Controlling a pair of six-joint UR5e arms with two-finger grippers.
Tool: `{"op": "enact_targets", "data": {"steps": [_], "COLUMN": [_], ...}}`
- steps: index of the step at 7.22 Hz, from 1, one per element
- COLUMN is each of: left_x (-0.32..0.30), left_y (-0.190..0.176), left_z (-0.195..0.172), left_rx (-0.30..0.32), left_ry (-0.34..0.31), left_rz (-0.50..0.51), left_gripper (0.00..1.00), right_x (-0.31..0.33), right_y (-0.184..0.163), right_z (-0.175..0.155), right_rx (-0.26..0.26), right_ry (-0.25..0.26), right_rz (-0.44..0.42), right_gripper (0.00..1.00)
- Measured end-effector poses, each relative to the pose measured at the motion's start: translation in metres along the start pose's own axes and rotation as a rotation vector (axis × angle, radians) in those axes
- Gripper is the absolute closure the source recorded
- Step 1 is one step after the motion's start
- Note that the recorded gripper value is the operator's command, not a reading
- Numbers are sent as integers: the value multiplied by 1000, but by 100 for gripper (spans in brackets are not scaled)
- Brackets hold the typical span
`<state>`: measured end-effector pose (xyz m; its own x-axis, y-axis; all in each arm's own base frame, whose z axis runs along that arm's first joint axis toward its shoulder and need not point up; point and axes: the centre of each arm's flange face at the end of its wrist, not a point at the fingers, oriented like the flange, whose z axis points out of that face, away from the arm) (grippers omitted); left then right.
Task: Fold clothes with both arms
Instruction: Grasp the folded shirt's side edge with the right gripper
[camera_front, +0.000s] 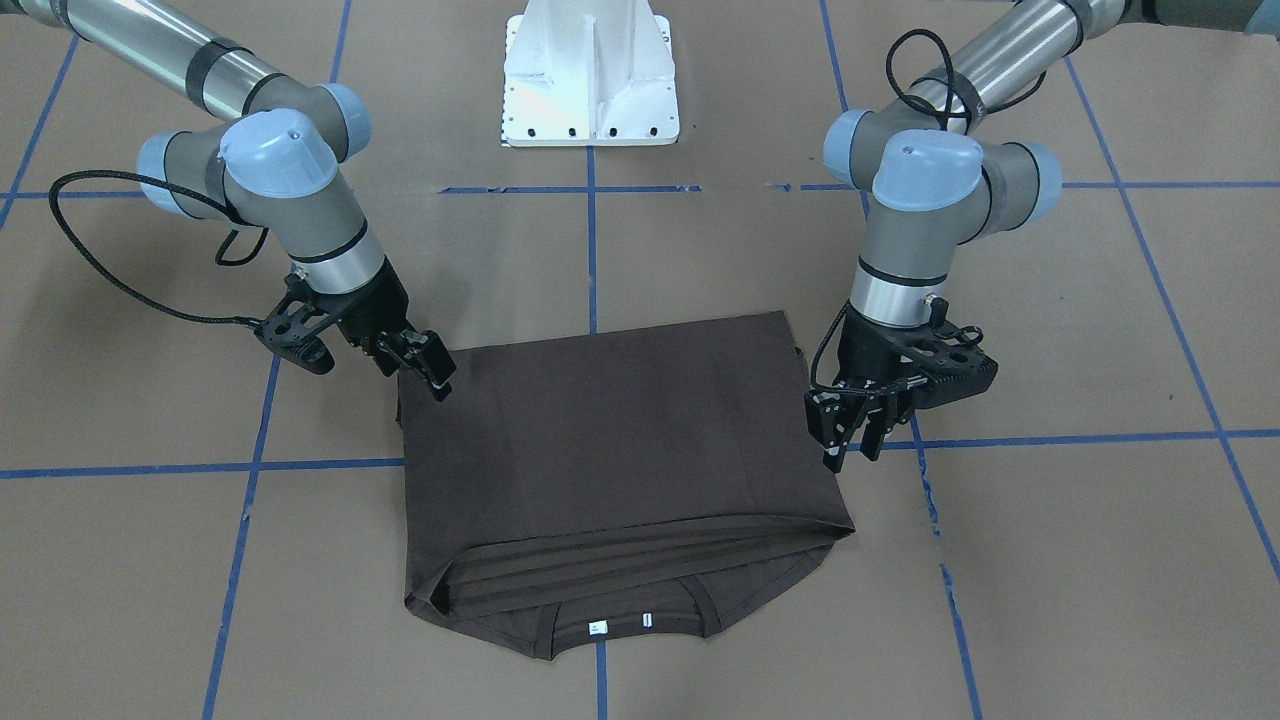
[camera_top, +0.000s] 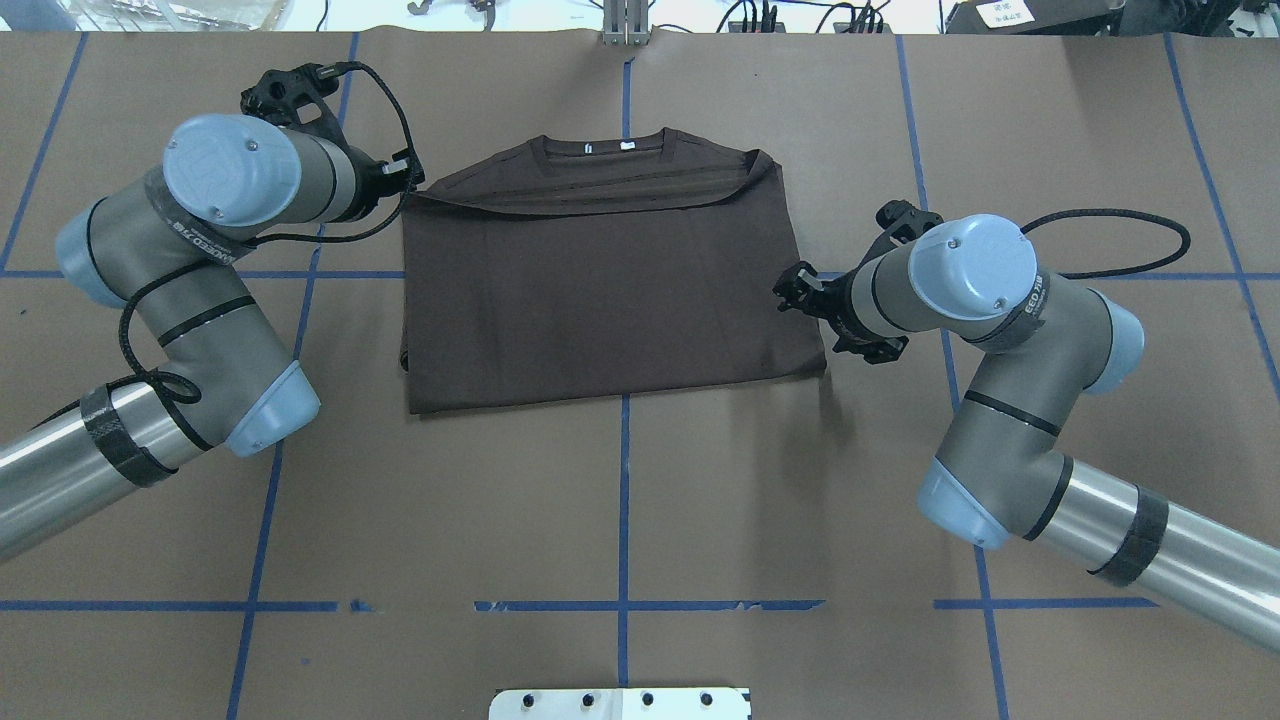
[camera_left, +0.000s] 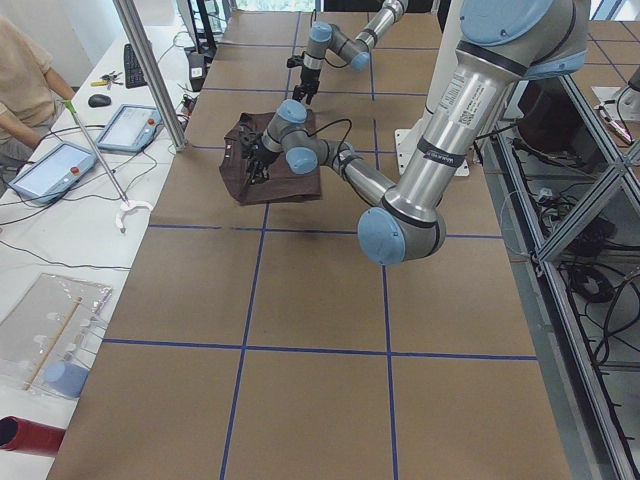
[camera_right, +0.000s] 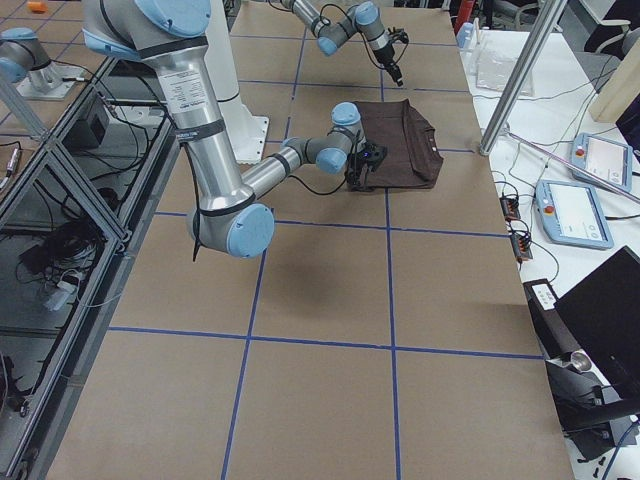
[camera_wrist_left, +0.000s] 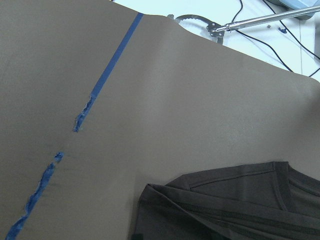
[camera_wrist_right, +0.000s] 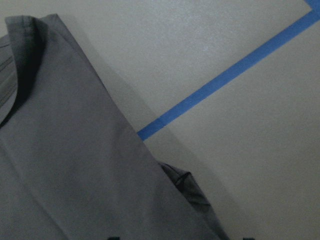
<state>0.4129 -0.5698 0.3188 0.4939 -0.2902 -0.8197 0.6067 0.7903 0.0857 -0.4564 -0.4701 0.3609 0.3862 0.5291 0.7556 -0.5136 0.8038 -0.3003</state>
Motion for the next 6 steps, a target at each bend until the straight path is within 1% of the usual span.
{"op": "enact_targets", "data": {"steps": [1,2,3,4,6], "left_x": [1,1,2,2,2], "left_y": [0,0,0,0,0], "left_z": [-1,-2,-2,-3,-3], "left_rx": [0,0,1,2,3], "left_ry": [2,3,5,5,5], "left_rz": [1,1,0,0,0], "left_gripper": [45,46,46,46,46], "right_x": [5,8,10,10,11], "right_y": [3,9,13,16,17], "right_z": [3,6,9,10,10], "right_rx": [-6,-13,-17,-19,-22], "right_ry": [9,16,22,24,26], "right_rz": [-1,-2,-4,-6,-7], "right_gripper": [20,27,54,100,100]}}
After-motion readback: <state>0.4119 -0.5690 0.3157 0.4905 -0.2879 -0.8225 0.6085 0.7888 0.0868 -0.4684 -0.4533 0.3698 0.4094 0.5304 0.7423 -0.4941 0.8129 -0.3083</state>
